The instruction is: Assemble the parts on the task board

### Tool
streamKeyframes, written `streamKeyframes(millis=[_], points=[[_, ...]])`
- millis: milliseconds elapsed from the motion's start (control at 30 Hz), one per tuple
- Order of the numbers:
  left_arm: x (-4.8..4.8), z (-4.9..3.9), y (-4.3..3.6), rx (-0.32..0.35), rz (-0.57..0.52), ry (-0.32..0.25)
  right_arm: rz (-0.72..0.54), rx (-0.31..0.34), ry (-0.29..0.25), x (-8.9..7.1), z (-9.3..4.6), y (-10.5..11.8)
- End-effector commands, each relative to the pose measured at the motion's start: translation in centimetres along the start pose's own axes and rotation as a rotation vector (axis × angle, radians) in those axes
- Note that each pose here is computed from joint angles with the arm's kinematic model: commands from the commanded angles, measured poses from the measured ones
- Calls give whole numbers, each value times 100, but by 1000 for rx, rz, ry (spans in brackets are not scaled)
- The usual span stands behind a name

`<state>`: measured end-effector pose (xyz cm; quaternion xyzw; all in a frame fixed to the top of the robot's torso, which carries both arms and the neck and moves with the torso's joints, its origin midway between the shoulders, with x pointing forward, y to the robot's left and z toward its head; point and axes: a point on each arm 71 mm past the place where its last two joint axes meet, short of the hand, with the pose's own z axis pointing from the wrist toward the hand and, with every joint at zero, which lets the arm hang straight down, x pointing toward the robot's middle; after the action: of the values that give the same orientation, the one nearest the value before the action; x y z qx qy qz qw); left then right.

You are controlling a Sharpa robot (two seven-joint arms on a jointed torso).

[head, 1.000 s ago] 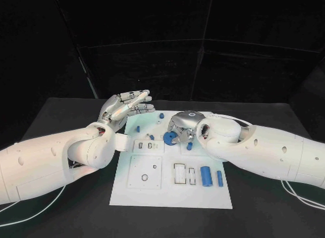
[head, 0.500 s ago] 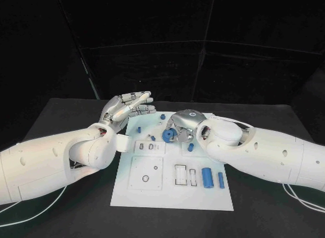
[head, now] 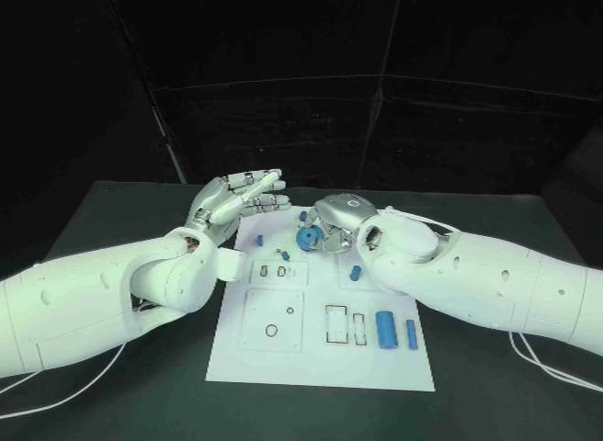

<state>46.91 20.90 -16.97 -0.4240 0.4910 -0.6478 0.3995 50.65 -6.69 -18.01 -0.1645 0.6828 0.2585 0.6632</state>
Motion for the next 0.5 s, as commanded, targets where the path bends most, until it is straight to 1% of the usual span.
streamKeyframes(millis=[33, 300, 500], points=[[13, 7, -11, 7, -6, 14, 19, -6, -52, -42, 42, 1], [17, 13, -8, 7, -6, 14, 33, -17, -79, -43, 118, 50], [19, 16, -6, 7, -6, 15, 39, -22, -84, -38, 152, 74]])
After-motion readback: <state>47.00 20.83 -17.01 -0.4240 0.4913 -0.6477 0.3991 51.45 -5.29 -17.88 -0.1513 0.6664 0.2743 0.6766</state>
